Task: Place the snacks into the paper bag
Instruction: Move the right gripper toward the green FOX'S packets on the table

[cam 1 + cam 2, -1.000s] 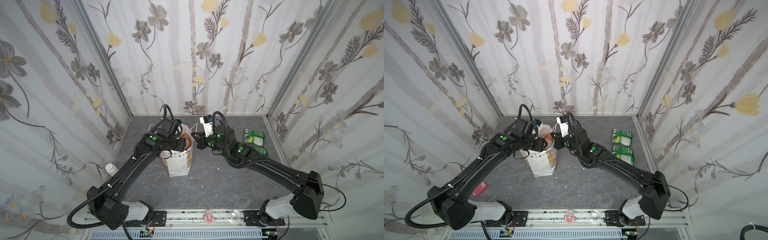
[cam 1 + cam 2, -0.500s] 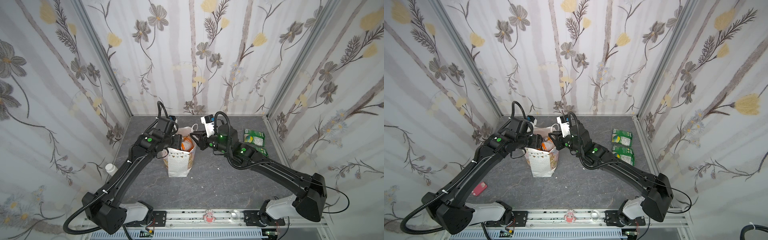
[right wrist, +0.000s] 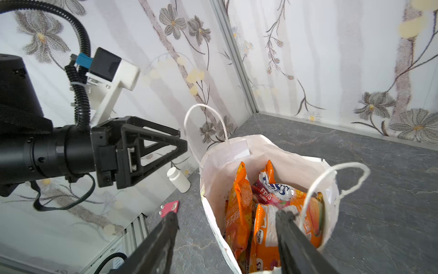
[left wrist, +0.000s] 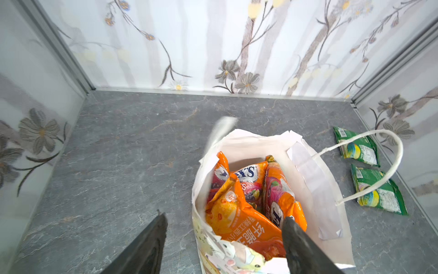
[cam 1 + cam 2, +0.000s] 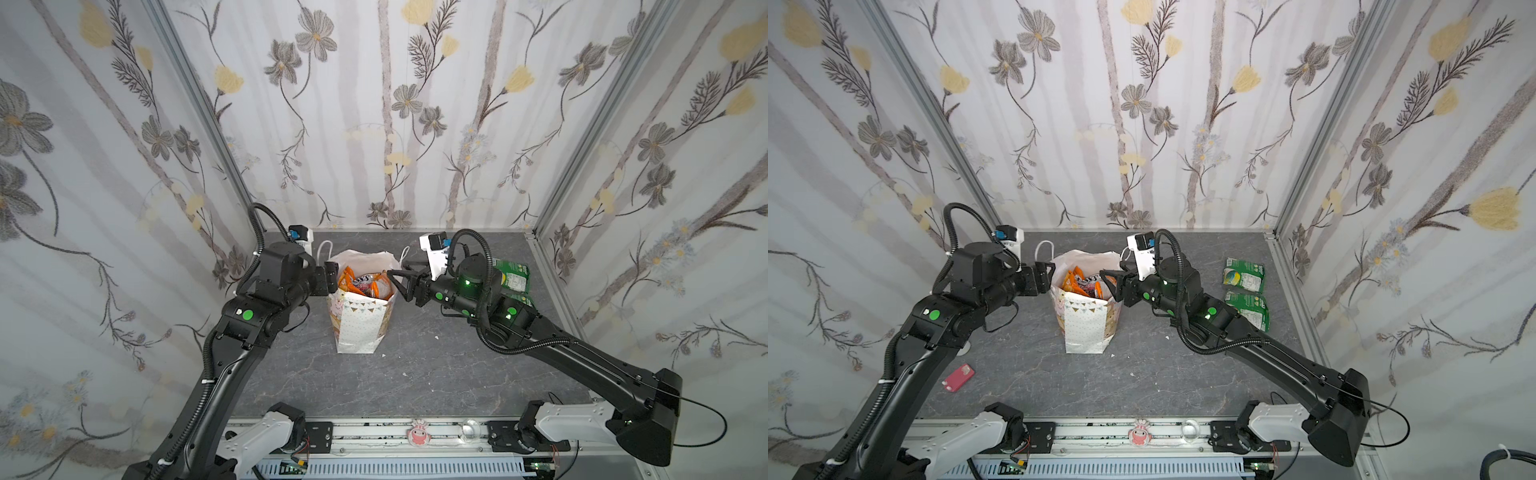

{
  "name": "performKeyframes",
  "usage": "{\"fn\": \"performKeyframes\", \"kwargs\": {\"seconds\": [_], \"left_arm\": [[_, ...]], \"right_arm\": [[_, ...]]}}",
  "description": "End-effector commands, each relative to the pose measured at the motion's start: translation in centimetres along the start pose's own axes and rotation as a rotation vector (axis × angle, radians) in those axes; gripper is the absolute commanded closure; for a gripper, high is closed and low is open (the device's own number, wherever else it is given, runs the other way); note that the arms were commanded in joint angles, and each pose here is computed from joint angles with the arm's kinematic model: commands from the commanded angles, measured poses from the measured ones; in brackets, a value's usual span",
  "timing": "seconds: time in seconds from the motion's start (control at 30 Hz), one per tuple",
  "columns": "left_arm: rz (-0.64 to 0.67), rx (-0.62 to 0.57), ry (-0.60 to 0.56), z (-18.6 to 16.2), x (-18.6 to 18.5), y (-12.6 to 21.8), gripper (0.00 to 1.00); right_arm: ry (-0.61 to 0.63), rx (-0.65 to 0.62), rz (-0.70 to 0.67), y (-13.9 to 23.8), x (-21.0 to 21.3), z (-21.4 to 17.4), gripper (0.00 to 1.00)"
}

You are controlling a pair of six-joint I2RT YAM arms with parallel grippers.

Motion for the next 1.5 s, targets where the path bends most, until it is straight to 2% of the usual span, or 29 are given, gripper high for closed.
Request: {"fn": "performKeyframes", "kwargs": {"seconds": [0.0,0.2,0.4,0.53,0.6,0.63,0.73,0.9,1.03,1.23,1.47], "left_arm": [[0.053,0.022,0.029,-0.9,1.1,-0.2,0.23],[0.033,0.061,0.070,-2.5,1.8,-3.2,0.23],[-0.056,-0.012,0.066,-2.0,1.1,-5.3,0.27],[-0.040,-0.056,0.063,-1.8,1.6,-6.5,0.28],[-0.030,-0.056,0.068,-1.6,2.0,-7.0,0.28],[-0.022,-0.055,0.071,-1.5,2.2,-7.3,0.28],[-0.006,-0.071,0.068,-1.0,2.6,-7.5,0.29],[-0.005,-0.086,0.062,-0.9,3.3,-7.2,0.27],[-0.017,-0.051,0.056,-1.2,3.3,-8.0,0.27],[-0.024,-0.026,0.046,-2.7,3.3,-8.7,0.28],[0.003,-0.022,0.047,-3.1,3.7,-8.7,0.28]], "right_arm": [[0.021,-0.041,-0.018,1.1,-0.1,0.7,0.33],[0.033,-0.077,-0.098,3.4,-1.4,0.8,0.30],[0.028,-0.118,-0.261,6.2,-5.4,0.9,0.28],[0.018,-0.145,-0.479,9.0,-9.9,0.7,0.27],[0.016,-0.177,-0.704,10.9,-13.1,0.6,0.26],[0.025,-0.171,-0.796,11.7,-14.5,0.4,0.27],[0.007,-0.120,-0.953,13.0,-18.0,-0.4,0.26],[-0.054,-0.129,-1.014,13.7,-21.8,-1.3,0.25],[-0.105,-0.164,-0.972,13.5,-23.9,-2.5,0.23],[-0.230,-0.076,-1.099,15.3,-29.8,-5.9,0.22],[-0.414,-0.021,-1.085,15.9,-34.7,-7.4,0.21]]}}
Point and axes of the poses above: each gripper's point midway between its finger pads, its own y axis back along the fingers, its own x axis along the line the jaws close on, z = x × y, the point moved 4 cm from there along y, back along the fingers, and after that the axes turned 9 degrees about -y, right-handed, at the moved point
